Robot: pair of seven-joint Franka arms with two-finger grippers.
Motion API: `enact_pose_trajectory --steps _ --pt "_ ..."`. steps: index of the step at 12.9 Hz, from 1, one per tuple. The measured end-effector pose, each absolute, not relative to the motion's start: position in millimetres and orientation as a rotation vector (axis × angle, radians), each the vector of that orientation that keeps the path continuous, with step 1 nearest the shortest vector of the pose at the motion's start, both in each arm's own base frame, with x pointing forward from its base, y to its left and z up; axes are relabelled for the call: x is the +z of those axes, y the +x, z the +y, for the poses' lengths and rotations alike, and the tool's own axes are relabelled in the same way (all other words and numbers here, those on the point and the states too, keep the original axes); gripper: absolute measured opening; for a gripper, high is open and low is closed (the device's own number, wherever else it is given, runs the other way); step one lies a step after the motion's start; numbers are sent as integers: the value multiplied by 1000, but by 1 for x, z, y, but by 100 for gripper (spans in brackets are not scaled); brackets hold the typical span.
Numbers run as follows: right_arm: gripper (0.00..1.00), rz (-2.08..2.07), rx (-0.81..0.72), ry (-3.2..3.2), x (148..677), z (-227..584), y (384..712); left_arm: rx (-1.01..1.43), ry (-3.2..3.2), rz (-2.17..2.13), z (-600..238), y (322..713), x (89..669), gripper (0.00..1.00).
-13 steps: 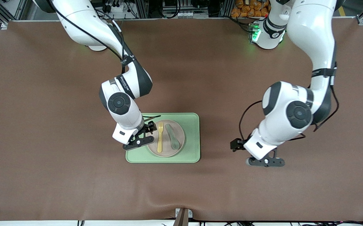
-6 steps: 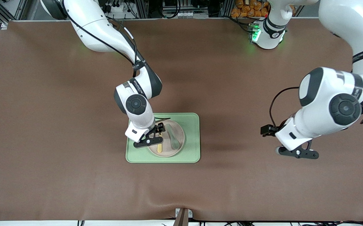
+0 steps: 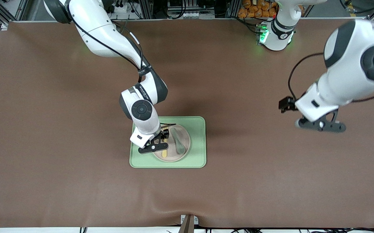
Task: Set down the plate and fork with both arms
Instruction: 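Lower the right gripper over the yellow fork while the left gripper retreats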
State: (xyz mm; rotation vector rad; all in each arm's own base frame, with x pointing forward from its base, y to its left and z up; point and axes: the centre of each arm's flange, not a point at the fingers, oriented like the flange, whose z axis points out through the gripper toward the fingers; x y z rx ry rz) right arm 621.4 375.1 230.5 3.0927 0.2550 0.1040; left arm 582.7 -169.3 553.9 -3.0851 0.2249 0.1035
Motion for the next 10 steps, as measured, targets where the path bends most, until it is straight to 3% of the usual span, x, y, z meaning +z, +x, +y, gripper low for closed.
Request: enact_pose_trajectory --steps 5,10 --pt "71 178 122 3103 211 383 618 -18 -3029 163 -161 486 607 100" --pt "73 149 133 3109 203 391 613 -149 -3103 22 -106 519 616 100"
